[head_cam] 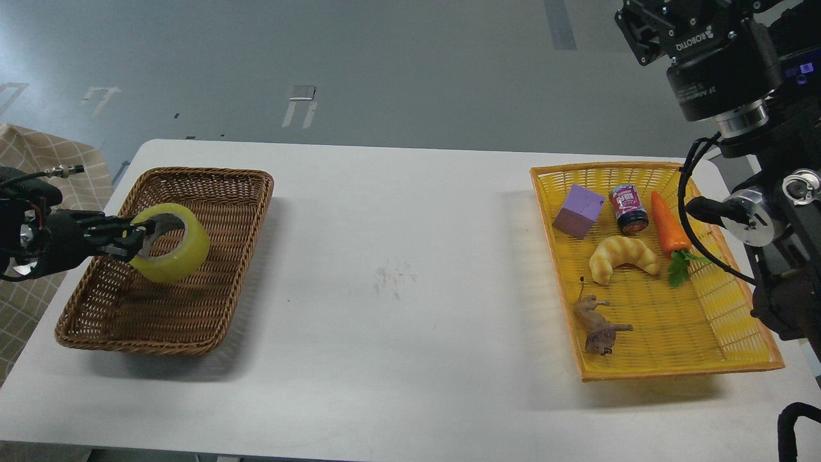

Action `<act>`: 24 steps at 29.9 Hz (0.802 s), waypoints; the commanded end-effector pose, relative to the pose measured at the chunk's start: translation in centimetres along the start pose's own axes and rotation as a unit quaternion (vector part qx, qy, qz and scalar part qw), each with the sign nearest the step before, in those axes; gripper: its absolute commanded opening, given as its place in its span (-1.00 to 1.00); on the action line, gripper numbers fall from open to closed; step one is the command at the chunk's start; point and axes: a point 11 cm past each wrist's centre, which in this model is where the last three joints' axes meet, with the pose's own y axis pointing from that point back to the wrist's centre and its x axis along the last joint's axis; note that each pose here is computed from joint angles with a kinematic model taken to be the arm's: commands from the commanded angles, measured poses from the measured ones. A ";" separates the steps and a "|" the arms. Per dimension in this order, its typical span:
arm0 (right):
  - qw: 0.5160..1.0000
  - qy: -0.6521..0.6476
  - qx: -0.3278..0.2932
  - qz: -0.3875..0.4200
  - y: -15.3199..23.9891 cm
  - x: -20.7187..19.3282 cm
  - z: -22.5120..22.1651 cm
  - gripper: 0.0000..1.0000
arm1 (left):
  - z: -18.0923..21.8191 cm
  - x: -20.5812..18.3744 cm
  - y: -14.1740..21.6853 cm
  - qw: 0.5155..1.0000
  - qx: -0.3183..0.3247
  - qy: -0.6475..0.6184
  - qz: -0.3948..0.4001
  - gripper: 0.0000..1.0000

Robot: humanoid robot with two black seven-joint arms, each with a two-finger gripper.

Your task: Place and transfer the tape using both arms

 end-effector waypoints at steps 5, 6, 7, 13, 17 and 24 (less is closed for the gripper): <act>1.000 -0.001 0.003 -0.001 -0.1 -0.1 -0.1 1.00 | -0.1 -0.5 0.1 1.000 0.002 0.017 0.004 -0.44; 1.000 -0.002 0.003 0.000 -0.1 -0.1 -0.1 1.00 | -0.1 -0.4 0.2 1.000 0.002 0.018 0.004 -0.27; 1.000 -0.002 0.003 -0.001 -0.1 -0.2 -0.1 1.00 | -0.2 -0.4 0.2 1.000 0.003 0.021 0.006 -0.11; 1.000 -0.003 0.000 0.000 0.1 -0.2 0.0 1.00 | -0.2 -1.2 0.4 1.000 0.004 0.031 0.000 0.18; 1.000 -0.003 0.000 0.000 0.1 -0.2 0.0 1.00 | -0.1 -0.9 0.2 0.999 0.003 0.037 0.007 0.37; 1.000 0.000 0.005 -0.001 -0.2 -0.1 -0.3 1.00 | -3.3 1.4 1.4 0.986 0.050 0.139 0.082 0.96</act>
